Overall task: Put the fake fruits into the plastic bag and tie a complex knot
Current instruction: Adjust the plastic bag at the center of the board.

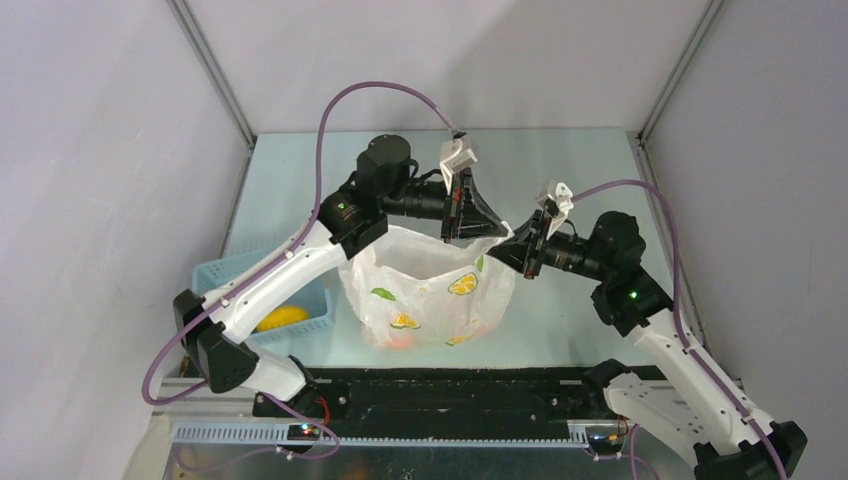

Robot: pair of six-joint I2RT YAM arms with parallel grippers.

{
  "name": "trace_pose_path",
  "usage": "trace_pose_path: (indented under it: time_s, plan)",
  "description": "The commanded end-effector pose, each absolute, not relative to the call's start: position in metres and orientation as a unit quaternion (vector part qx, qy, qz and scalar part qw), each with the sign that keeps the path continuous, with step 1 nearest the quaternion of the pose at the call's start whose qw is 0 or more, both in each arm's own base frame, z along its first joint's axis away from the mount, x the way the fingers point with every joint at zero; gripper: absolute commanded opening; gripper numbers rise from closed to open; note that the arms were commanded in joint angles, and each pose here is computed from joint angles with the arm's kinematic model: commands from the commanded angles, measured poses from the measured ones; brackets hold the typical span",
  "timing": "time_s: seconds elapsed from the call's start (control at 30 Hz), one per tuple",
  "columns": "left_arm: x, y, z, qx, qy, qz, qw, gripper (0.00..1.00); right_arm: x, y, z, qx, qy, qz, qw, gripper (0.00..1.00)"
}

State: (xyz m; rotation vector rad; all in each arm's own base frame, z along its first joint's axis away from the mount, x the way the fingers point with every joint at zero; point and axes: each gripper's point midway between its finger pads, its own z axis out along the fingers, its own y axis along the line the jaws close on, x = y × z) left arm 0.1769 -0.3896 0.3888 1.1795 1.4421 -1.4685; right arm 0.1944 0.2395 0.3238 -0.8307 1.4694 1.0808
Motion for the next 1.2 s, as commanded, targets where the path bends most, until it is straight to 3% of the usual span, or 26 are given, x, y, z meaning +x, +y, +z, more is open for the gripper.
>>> trace_pose_path:
  time_s: [0.0,0.03,0.07,0.1,0.17,0.23,0.53,0.73,1.17]
  plan:
    - [0.179,-0.379,0.409,0.453,0.549,-0.567,0.415,0.06,0.198,0.236,0.336,-0.333,0.604,0.439,0.575,0.0]
    - [0.182,-0.375,0.411,0.448,0.554,-0.561,0.421,0.27,0.199,0.234,0.335,-0.33,0.606,0.434,0.579,0.0]
    - [0.184,-0.372,0.412,0.447,0.554,-0.558,0.426,0.41,0.201,0.232,0.336,-0.329,0.606,0.428,0.584,0.0]
    - [0.187,-0.366,0.415,0.442,0.56,-0.551,0.432,0.69,0.201,0.231,0.334,-0.328,0.609,0.425,0.584,0.0]
    - [0.192,-0.352,0.42,0.434,0.569,-0.533,0.451,0.95,0.204,0.228,0.333,-0.328,0.61,0.416,0.59,0.0]
    - [0.2,-0.335,0.425,0.424,0.58,-0.509,0.475,0.99,0.208,0.226,0.332,-0.326,0.612,0.411,0.592,0.0]
    - [0.244,-0.239,0.423,0.33,0.66,-0.387,0.553,0.99,0.223,0.214,0.337,-0.314,0.609,0.395,0.611,0.0]
    - [0.247,-0.191,0.426,0.285,0.667,-0.347,0.594,0.99,0.232,0.208,0.335,-0.31,0.613,0.395,0.61,0.0]
    - [0.224,-0.166,0.387,0.294,0.644,-0.404,0.579,0.99,0.233,0.205,0.335,-0.315,0.611,0.404,0.604,0.0]
